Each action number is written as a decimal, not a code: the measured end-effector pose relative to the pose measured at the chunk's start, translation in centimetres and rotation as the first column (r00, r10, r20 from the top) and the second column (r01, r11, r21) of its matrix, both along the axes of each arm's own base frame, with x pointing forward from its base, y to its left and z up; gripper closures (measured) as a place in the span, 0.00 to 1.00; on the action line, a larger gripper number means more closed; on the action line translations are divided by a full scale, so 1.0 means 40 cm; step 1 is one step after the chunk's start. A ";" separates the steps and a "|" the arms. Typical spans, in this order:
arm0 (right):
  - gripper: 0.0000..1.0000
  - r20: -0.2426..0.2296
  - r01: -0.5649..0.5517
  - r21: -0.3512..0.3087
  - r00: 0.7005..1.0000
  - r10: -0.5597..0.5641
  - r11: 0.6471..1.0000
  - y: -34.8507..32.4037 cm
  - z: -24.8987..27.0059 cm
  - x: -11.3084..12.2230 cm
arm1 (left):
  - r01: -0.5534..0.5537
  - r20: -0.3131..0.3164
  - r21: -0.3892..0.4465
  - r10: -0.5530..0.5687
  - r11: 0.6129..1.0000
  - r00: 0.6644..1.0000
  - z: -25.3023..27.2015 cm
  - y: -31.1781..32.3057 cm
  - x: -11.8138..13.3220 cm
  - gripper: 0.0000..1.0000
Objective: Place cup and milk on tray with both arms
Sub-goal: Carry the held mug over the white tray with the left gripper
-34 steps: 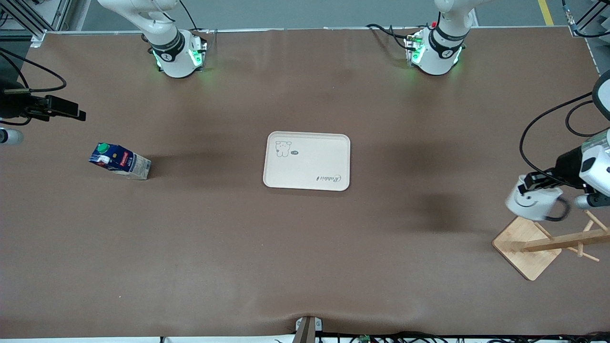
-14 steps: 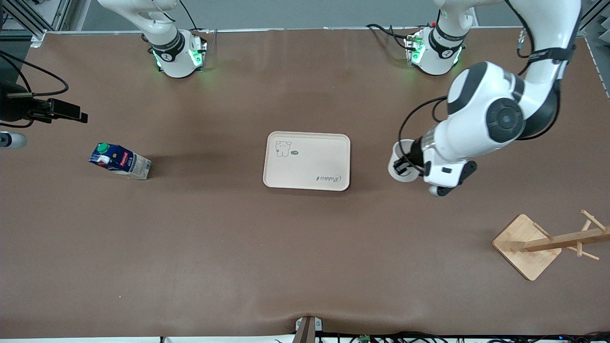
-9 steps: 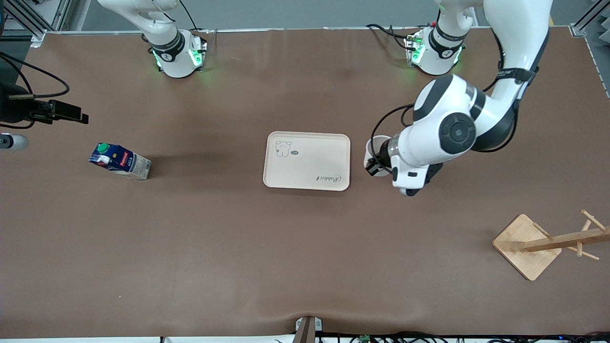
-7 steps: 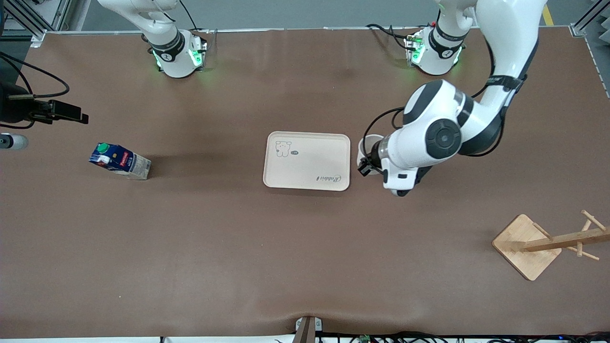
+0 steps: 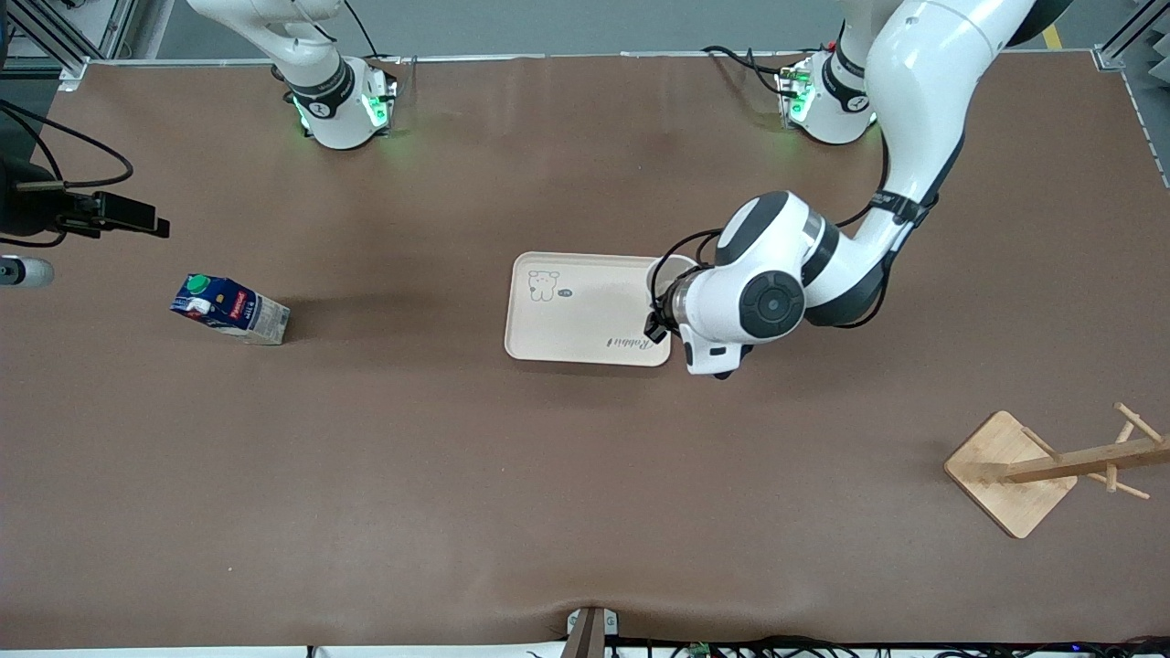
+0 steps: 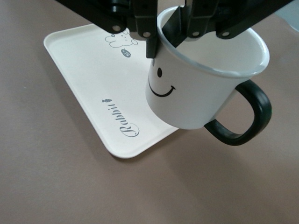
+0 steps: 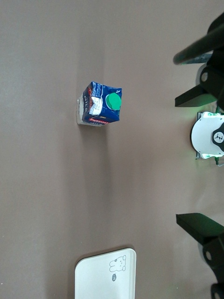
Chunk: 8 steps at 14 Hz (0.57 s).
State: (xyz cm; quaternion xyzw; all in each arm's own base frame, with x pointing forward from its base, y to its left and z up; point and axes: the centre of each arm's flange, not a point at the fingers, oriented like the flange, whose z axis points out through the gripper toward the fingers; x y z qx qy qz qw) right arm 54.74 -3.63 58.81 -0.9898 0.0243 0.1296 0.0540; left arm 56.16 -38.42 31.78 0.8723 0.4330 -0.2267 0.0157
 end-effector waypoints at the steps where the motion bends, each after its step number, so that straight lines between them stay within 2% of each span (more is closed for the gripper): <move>1: 0.00 0.000 0.000 0.000 1.000 0.000 1.000 0.000 -0.001 0.000 | 0.008 -0.013 0.001 -0.008 1.000 1.000 -0.020 -0.013 -0.008 0.90; 4: 0.00 -0.002 0.001 0.000 1.000 -0.001 1.000 -0.001 -0.004 0.002 | 0.036 -0.036 -0.004 -0.036 0.999 0.999 -0.066 -0.042 -0.026 0.90; 8: 0.00 -0.006 0.001 0.000 1.000 -0.001 1.000 -0.001 -0.009 0.004 | 0.113 -0.036 -0.039 -0.115 0.993 0.993 -0.107 -0.063 -0.040 0.90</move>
